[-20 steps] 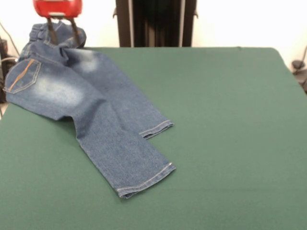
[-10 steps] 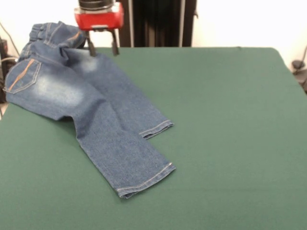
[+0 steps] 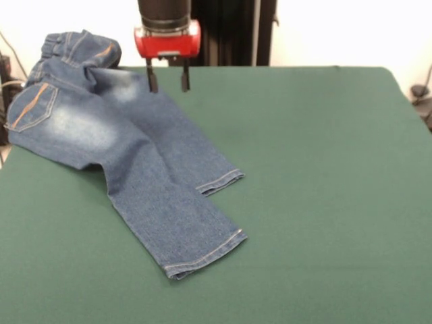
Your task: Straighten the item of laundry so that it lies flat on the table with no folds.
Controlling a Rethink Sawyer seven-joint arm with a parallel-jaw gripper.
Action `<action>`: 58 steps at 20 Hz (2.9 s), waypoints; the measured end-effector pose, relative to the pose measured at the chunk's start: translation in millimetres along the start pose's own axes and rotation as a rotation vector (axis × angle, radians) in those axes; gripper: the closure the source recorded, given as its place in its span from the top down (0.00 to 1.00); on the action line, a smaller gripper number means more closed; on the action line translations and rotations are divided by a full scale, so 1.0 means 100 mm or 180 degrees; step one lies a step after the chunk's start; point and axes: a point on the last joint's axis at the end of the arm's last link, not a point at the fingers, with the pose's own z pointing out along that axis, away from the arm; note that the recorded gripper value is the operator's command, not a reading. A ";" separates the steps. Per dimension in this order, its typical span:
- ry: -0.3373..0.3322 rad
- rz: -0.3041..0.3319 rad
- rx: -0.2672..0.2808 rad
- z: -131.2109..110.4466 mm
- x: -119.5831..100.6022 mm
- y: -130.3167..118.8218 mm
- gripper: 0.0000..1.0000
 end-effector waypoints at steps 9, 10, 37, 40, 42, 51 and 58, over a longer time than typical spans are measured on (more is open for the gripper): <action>-0.0367 -0.0035 0.0078 0.50 0.09 0.08 1.00; -0.0409 -0.0028 0.0073 0.54 0.10 0.08 1.00; -0.0606 0.0070 0.0007 0.72 0.15 0.05 0.00; -0.0601 0.0106 0.0004 0.72 0.14 0.05 0.00; -0.0598 0.0138 0.0001 0.72 0.13 0.05 0.00; -0.0566 0.0349 -0.0001 0.72 0.07 0.06 0.00; -0.0513 0.0506 0.0048 0.72 0.03 0.09 0.00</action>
